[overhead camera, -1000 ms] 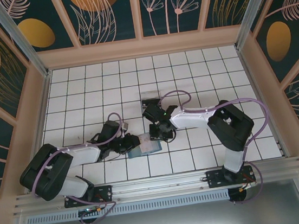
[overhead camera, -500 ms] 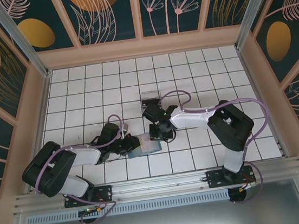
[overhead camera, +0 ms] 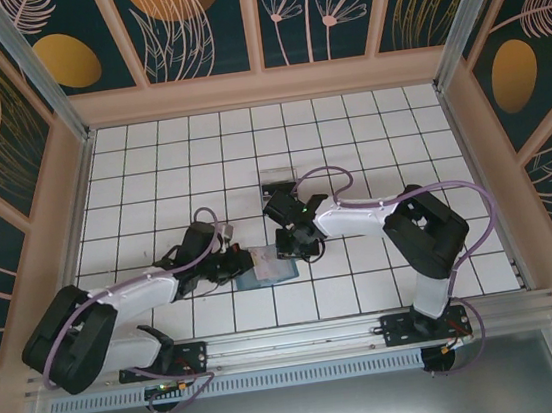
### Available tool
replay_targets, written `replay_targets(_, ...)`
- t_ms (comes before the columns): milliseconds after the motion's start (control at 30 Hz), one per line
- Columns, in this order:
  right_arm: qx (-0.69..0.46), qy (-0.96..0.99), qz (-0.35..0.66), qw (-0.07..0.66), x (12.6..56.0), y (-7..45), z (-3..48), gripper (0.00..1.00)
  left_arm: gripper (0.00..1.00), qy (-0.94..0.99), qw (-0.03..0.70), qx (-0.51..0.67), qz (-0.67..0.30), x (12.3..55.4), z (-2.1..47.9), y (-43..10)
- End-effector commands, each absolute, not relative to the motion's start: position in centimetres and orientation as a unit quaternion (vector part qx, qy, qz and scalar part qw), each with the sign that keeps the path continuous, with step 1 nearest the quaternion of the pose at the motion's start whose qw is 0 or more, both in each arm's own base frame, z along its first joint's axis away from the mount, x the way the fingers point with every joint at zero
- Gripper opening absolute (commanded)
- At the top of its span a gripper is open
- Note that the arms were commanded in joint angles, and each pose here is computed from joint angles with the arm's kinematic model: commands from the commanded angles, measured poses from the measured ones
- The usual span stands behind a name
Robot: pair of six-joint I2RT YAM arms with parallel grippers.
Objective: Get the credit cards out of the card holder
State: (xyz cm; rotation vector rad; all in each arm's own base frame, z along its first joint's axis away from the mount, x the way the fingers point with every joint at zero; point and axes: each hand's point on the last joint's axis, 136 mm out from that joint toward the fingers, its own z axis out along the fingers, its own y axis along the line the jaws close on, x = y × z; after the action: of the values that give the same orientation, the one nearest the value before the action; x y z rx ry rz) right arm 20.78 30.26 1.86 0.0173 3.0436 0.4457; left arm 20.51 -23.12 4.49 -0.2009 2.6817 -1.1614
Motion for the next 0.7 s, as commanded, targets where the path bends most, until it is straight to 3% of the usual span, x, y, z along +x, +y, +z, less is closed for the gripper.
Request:
replay_targets(0, 0.006, 0.997, 0.079, -0.008, 18.4, 27.7, -1.6, 0.28, 0.05, 0.931, 0.11, -0.062, -0.342, 20.1, 4.3, -21.4)
replay_targets(467, 0.001, 0.996, 0.088, 0.005, 19.0, 28.3, -0.6, 0.27, 0.02, 0.94, 0.163, -0.027, -0.297, 22.3, 8.5, -20.7)
replay_targets(667, 0.001, 0.995, 0.092, 0.024, 19.9, 28.6, 0.9, 0.33, 0.0, 0.943, 0.188, 0.006, -0.275, 23.9, 9.8, -20.9)
